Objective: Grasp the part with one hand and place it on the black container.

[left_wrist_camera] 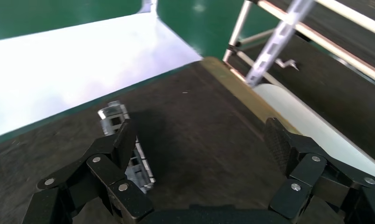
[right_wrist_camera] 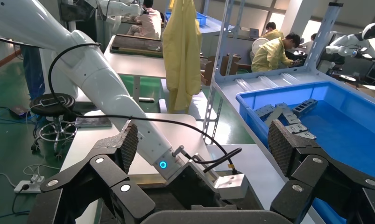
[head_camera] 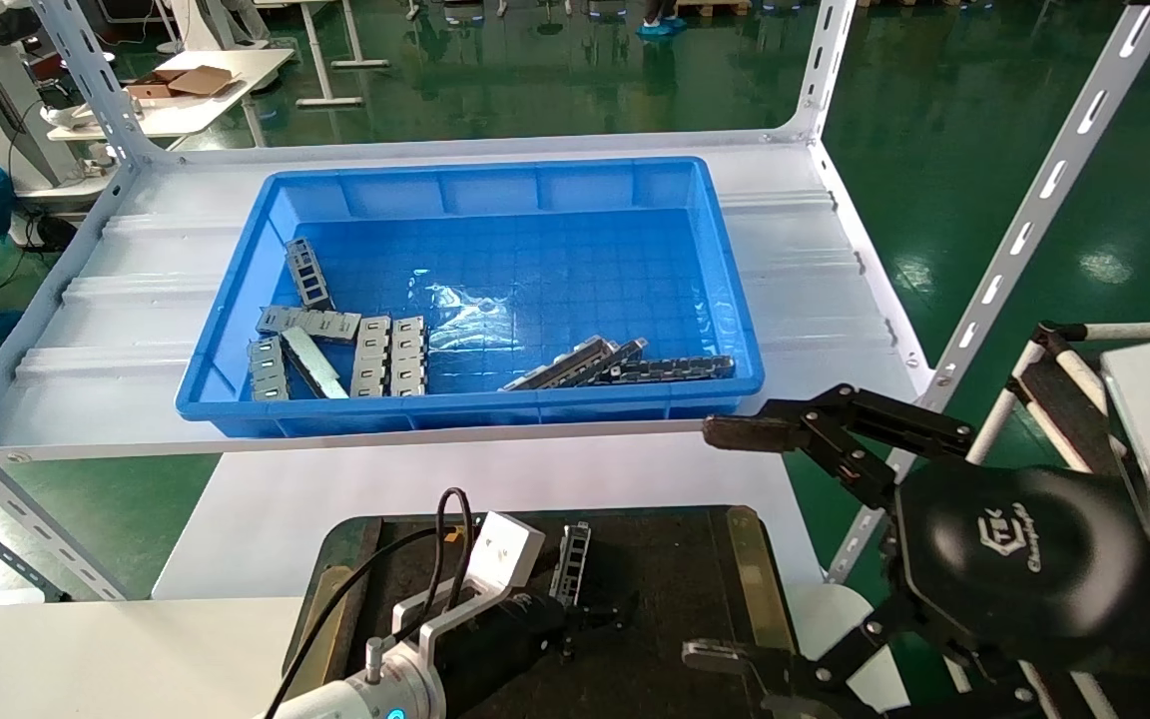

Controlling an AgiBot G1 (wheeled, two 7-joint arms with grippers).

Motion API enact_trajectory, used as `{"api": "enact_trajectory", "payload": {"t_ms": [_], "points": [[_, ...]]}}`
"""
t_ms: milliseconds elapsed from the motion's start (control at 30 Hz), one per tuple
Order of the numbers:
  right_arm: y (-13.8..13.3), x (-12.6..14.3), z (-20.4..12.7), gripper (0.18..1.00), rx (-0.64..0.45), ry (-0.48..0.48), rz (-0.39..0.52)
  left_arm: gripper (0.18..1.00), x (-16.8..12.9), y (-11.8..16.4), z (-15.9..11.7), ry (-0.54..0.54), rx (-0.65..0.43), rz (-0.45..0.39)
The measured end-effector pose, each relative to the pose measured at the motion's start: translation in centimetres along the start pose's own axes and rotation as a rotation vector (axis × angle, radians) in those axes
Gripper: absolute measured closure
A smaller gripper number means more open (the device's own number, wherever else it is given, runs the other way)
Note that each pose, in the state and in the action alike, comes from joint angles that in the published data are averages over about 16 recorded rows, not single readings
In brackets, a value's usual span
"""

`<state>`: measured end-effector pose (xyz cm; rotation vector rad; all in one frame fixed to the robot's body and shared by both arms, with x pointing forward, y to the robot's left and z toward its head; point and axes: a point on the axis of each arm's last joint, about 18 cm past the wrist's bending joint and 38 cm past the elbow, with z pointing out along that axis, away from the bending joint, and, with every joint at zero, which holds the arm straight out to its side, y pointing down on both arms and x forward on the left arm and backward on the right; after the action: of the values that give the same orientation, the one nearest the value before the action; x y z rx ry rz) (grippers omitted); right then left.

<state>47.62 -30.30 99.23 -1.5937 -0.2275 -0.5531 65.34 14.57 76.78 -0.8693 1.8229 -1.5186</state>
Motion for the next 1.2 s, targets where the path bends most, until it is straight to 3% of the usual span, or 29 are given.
{"api": "enact_trajectory", "payload": {"t_ms": [433,767,1200], "points": [[0.0,0.0,0.0,0.178,0.0,0.0,0.0,0.184,0.2,-0.5,-3.2,0.125,-0.072,0.146],[0.0,0.0,0.0,0.178,0.0,0.0,0.0,0.184,0.2,-1.0,-6.3,0.279,-0.128,0.181],[0.0,0.0,0.0,0.178,0.0,0.0,0.0,0.184,0.6,-2.4,-12.2,0.494,0.045,0.212]]}}
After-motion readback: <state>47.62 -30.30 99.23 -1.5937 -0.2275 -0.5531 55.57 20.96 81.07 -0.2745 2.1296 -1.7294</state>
